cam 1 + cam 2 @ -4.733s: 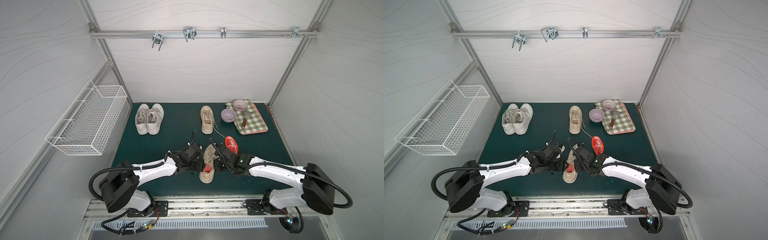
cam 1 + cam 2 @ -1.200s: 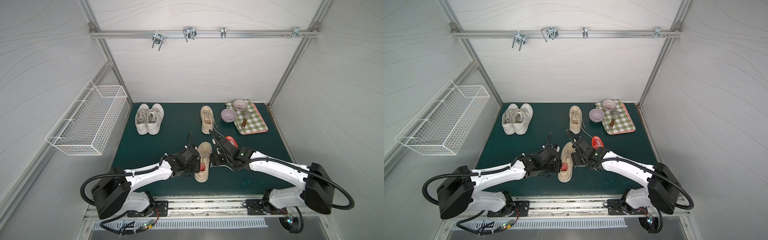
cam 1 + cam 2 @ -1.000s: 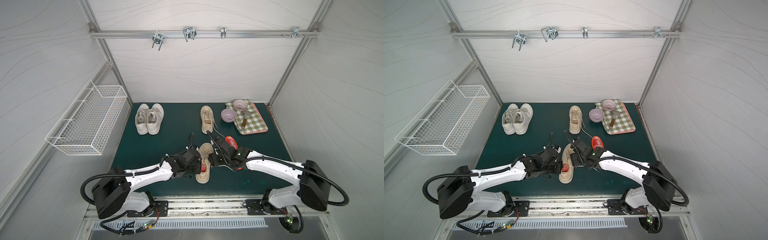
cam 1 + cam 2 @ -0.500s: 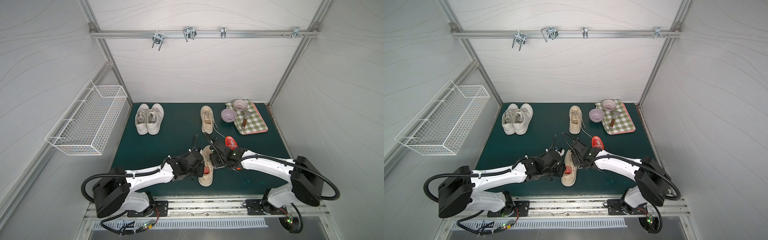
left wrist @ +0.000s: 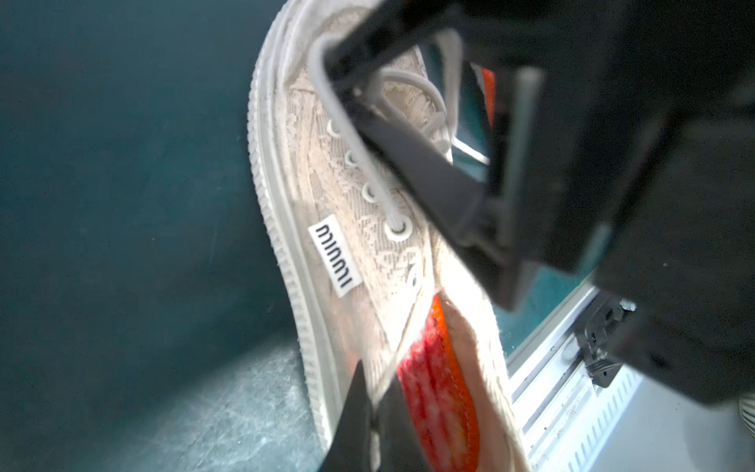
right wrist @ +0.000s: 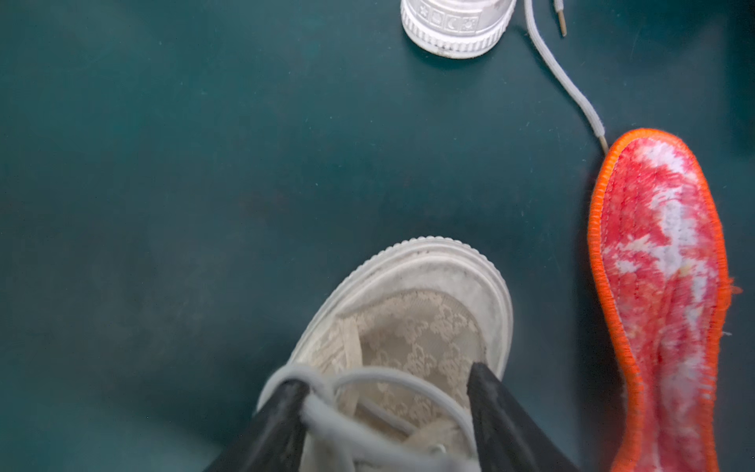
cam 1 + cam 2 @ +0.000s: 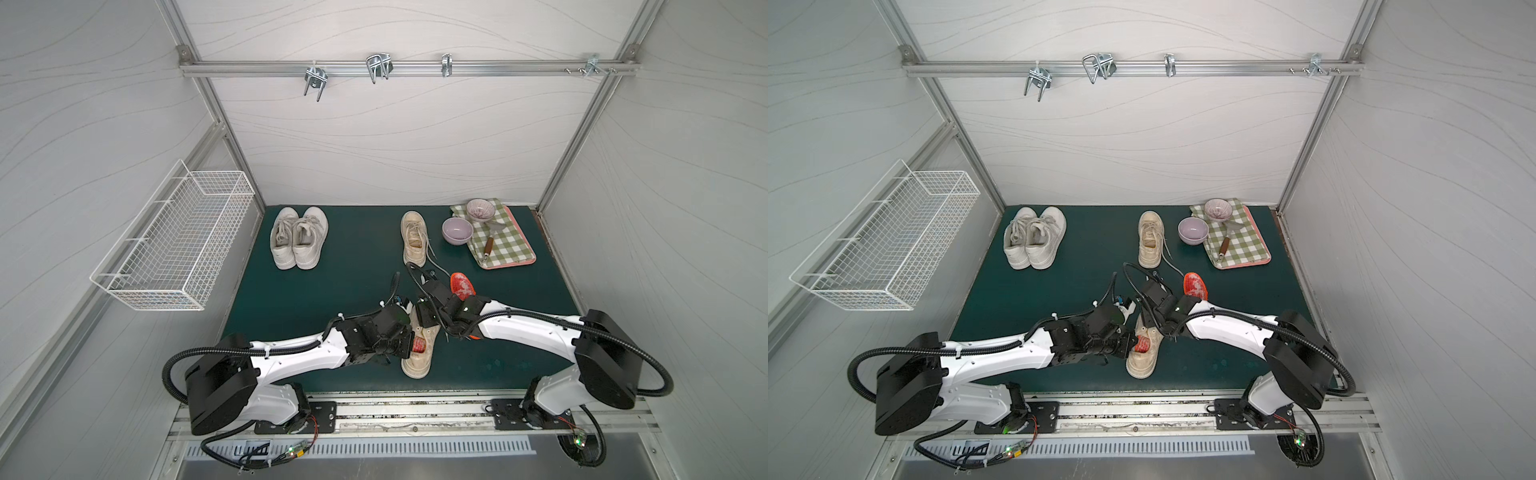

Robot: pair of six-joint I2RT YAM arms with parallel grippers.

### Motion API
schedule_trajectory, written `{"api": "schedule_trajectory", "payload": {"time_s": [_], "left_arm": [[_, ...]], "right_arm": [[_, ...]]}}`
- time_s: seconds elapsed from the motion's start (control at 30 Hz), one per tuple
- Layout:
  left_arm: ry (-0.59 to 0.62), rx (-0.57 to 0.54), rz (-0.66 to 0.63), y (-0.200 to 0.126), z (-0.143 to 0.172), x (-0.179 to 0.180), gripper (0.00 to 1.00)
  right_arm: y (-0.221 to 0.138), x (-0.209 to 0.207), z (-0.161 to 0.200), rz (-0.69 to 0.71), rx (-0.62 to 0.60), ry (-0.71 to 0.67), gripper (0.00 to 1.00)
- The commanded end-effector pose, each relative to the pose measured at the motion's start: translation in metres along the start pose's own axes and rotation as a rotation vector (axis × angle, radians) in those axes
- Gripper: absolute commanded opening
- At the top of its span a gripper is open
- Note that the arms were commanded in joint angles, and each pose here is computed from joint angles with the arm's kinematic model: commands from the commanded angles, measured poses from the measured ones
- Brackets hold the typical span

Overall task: Remove the insole from the shoe
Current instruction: Untie the shoelace on the shoe.

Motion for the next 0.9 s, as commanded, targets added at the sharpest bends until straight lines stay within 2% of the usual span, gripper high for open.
{"api": "schedule_trajectory", "payload": {"time_s": [0.0, 0.13, 0.37, 0.87], "left_arm": [[0.039, -0.141, 0.142, -0.02, -0.034, -0.035, 0.0], [0.056, -0.138, 0.154, -0.02, -0.032, -0.037, 0.0], [0.081, -0.138, 0.165, -0.022, -0.03, -0.041, 0.0], [0.112, -0.167, 0.143, -0.036, -0.021, -0.034, 0.0]], "right_arm": [[0.006, -0.003, 0.0, 0.044, -0.032, 0.029, 0.71], [0.006, -0.005, -0.009, 0.063, -0.053, 0.043, 0.78], [0.017, -0.016, -0.034, 0.051, -0.046, 0.123, 0.84], [0.041, -0.035, -0.095, 0.078, -0.014, 0.197, 0.91]]}}
Point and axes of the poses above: each gripper's point midway between its finger pads, its own y axis out along the fingers, its own x axis along the line the jaws close on, z = x × y, the point moved 6 cm from there along -y, back along the fingers, and after that the axes turned 3 degrees about y, right-handed, at the moved point
